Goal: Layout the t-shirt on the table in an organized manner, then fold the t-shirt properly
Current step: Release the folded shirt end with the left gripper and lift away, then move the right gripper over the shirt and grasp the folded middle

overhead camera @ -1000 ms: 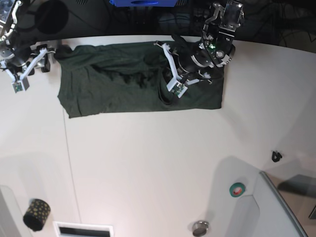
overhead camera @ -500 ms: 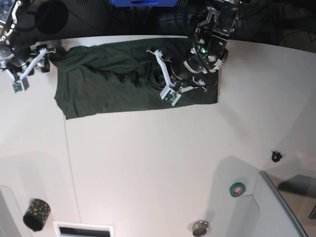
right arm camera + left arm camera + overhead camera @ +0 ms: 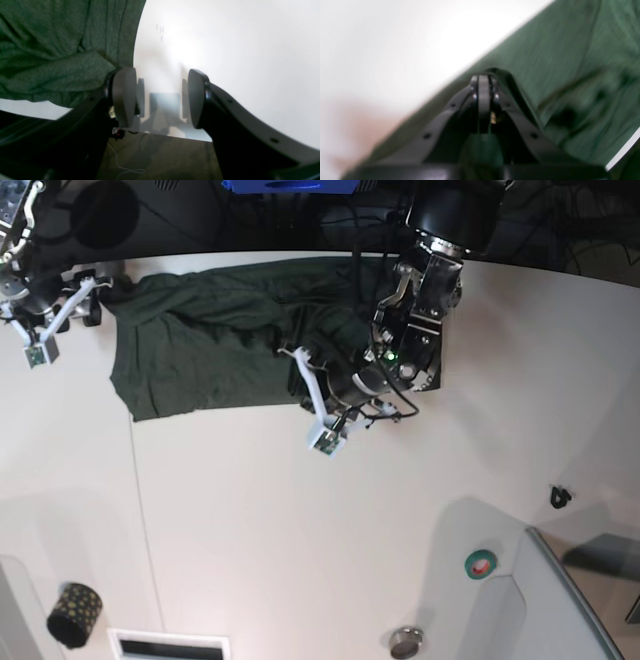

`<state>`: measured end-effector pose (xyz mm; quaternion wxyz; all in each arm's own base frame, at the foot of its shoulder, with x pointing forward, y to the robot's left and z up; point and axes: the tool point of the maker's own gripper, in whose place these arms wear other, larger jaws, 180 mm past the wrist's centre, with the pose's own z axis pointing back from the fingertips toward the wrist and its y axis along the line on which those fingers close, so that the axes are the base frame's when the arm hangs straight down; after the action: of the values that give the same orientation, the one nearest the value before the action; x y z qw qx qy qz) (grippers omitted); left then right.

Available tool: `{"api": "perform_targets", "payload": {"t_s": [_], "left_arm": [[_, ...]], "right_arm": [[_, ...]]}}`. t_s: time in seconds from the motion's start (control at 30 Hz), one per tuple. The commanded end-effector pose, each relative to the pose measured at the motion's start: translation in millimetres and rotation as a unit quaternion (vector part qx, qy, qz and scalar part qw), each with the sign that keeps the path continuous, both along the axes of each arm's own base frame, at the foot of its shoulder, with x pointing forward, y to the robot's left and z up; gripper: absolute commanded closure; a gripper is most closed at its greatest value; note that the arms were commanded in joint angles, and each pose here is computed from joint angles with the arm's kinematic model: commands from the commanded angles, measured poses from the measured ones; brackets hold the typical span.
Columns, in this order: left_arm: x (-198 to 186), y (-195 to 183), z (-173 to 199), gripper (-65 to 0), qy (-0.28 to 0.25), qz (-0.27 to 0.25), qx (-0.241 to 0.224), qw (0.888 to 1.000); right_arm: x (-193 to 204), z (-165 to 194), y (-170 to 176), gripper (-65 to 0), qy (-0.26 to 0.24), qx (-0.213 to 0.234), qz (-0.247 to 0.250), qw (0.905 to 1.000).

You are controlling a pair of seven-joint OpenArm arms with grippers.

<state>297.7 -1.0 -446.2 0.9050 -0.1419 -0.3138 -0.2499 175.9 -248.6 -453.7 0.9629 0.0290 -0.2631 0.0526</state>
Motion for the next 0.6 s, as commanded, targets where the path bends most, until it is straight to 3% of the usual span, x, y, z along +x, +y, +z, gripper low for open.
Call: {"api": "perform_targets", "payload": {"t_s": [0.0,0.13,0.23,0.33,0.43,0.57], "left_arm": [[17,-11,19,0.0,-0.03,-0.001,-0.021,0.999],[31,-20,33,0.0,-0.047,-0.001,-0.032,0.998],[33,-15,44,0.0,-0.064,0.003,-0.034,0.997],[25,32,46,0.0,-0.071,0.059,-0.024,0.995],[6,107,44,0.0,-0.072,0.139,0.007,0.988],[-44,206,34,0.0,-0.048,0.186,0.084,0.978]], "right_arm": [[7,9,-5,-30.5,-0.018,-0.005,0.002,0.9998],[7,9,-3,-30.5,-0.019,-0.005,0.004,0.9998],[12,16,14,-30.5,-0.026,-0.009,0.043,0.9987],[18,37,47,-30.5,-0.051,-0.018,0.112,0.9922],[20,54,87,-30.5,-0.072,-0.019,0.185,0.9799],[12,51,145,-30.5,-0.063,-0.05,0.298,0.9511]]}}
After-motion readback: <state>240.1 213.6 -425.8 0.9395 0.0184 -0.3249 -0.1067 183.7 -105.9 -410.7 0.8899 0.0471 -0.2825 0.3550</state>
